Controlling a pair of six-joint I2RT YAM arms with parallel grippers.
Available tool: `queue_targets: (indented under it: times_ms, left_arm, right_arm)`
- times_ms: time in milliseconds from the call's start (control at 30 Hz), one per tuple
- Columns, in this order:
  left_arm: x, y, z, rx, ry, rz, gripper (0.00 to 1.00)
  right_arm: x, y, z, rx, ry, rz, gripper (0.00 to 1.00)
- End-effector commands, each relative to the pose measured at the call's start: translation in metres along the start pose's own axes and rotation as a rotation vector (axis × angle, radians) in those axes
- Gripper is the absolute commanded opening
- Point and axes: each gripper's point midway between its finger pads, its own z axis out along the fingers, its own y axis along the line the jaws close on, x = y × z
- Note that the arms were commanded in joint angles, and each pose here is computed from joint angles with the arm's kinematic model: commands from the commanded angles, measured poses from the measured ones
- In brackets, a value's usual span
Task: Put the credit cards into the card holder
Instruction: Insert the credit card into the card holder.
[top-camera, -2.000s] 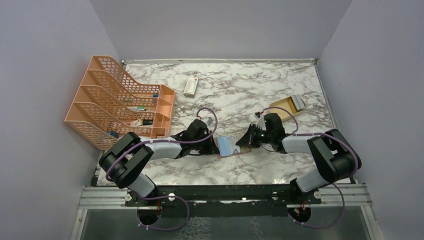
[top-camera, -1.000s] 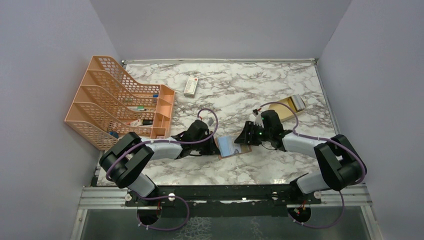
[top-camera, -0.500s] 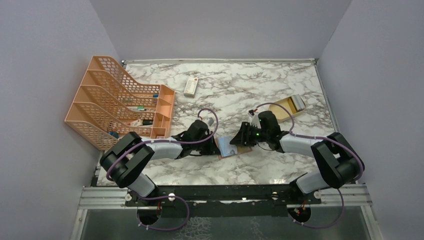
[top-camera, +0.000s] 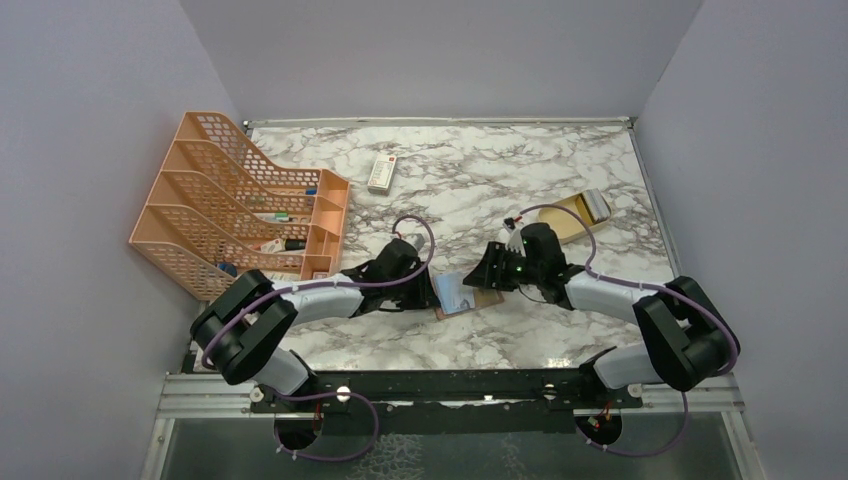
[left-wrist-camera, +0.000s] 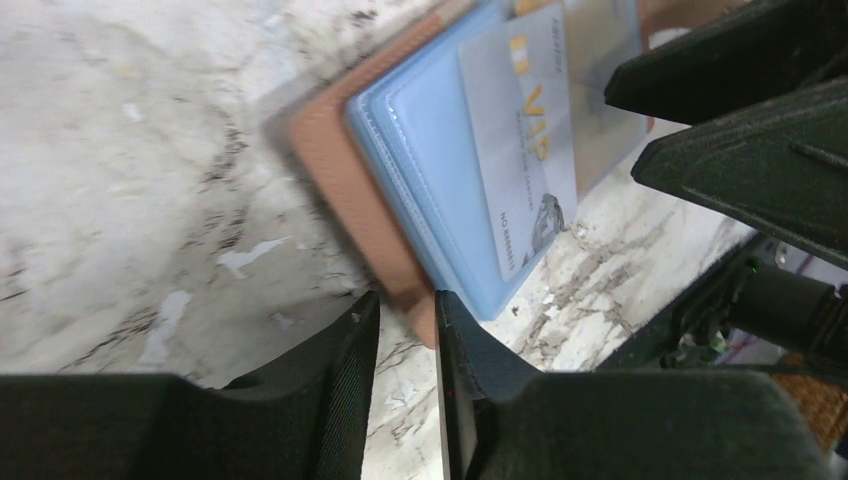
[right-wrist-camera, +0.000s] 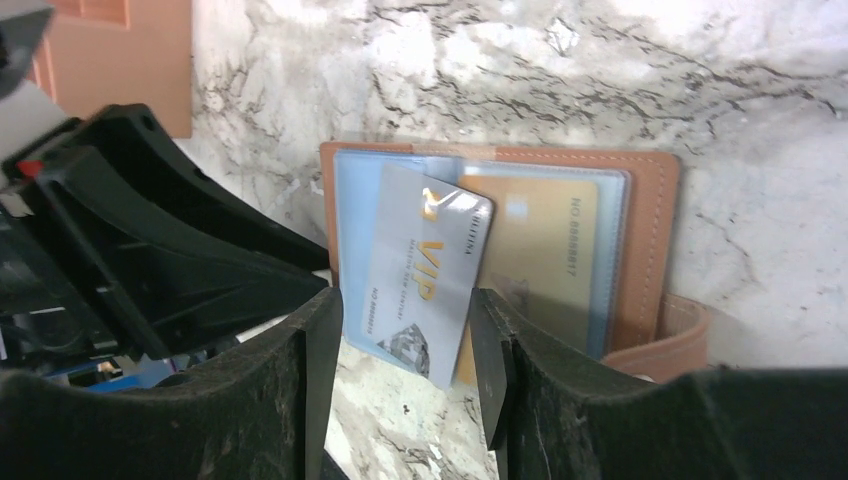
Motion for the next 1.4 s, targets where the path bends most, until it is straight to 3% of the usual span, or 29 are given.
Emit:
queue_targets:
  times_ms: [0,233,433,1000,1133,1367]
  left_arm:
    - [-0.019,0.009,-0.012,-0.095,-0.081,0.004,0.32]
    - [-0.029,0.011,-0.014,-0.103,-0.120,-0.008,0.32]
    - [-0.022,0.002,-0.001,-0.033,-0.064,0.015,0.14]
    - [-0.023,0.014,0.006,-0.092,-0.054,0.031,0.10]
    - [-0.025,0.022,0.000,-0.144,-0.072,0.010,0.12]
    - [-0.032,0.010,-0.022,-0.111,-0.121,-0.031,0.29]
  right_arm:
    - [-0.005,-0.009,0.002,0.066,-0.017,-0.006,0.52]
    - [-0.008,-0.006,0.008,0.044,-0.012,0.008,0.53]
    - [-0.001,-0.006,0.013,0.023,0.027,-0.002,0.53]
    - [0.010,0.021,0.018,-0.153,0.071,0.033,0.53]
    - [0.009,0.023,0.016,-0.158,0.072,0.036,0.53]
    - [-0.004,0.010,0.005,-0.019,0.012,0.017,0.54]
